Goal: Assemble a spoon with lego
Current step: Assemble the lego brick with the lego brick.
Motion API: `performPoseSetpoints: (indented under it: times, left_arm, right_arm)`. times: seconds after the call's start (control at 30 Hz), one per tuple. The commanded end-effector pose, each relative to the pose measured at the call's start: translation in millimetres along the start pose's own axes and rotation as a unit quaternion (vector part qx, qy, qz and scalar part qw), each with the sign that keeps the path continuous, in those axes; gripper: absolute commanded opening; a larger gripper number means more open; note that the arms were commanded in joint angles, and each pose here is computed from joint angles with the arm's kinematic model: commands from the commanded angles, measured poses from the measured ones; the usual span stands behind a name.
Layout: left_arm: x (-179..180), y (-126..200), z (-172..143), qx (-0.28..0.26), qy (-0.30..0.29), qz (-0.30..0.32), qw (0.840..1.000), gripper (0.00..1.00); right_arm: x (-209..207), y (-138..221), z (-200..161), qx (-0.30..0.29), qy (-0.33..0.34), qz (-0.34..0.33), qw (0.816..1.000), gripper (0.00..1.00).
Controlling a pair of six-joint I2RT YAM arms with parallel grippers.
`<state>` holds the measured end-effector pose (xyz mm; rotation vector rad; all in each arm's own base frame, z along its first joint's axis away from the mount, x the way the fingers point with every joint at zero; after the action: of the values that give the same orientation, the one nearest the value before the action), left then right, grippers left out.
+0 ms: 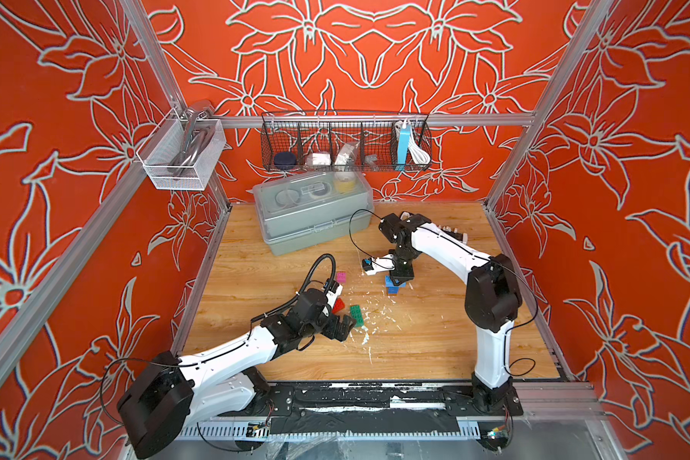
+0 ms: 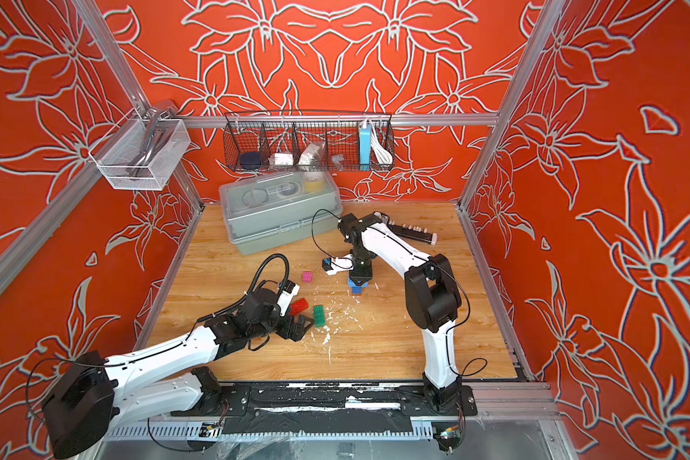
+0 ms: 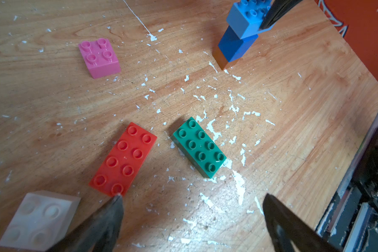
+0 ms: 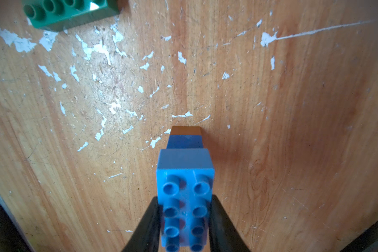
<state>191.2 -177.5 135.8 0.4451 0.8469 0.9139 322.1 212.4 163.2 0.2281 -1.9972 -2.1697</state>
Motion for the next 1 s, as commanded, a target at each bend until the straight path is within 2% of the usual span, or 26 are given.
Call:
performPoseSetpoints:
  times: [0.0, 0.57, 0.97]
  left_arm:
    - [1, -1, 0, -0.003, -0.007, 0.004, 1.000, 0.98]
    - [0, -2, 1, -0.003, -0.007, 0.006, 1.000, 0.98]
    - [0, -2, 2, -0.004, -0.009, 0.007, 1.000, 0.98]
  right_arm:
    - [-3, -2, 0, -0.003, -0.011, 0.008, 1.000, 0.00]
    - [-3, -1, 2, -0.013, -0.018, 0.010, 1.000, 0.00]
    - [3, -27, -3, 0.000, -0.019, 0.025, 1.000, 0.00]
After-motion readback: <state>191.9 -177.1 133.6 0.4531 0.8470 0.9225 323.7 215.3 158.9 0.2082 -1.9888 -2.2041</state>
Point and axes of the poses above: each gripper's point midway between its finger pads, its own y axis back along the fingers, its own x axis along the line the jaws close on, z = x × y, the point moved 7 cm from there along y, back along the fingers, and after that the axes turned 12 degrees about y, right-handed, at the moved point
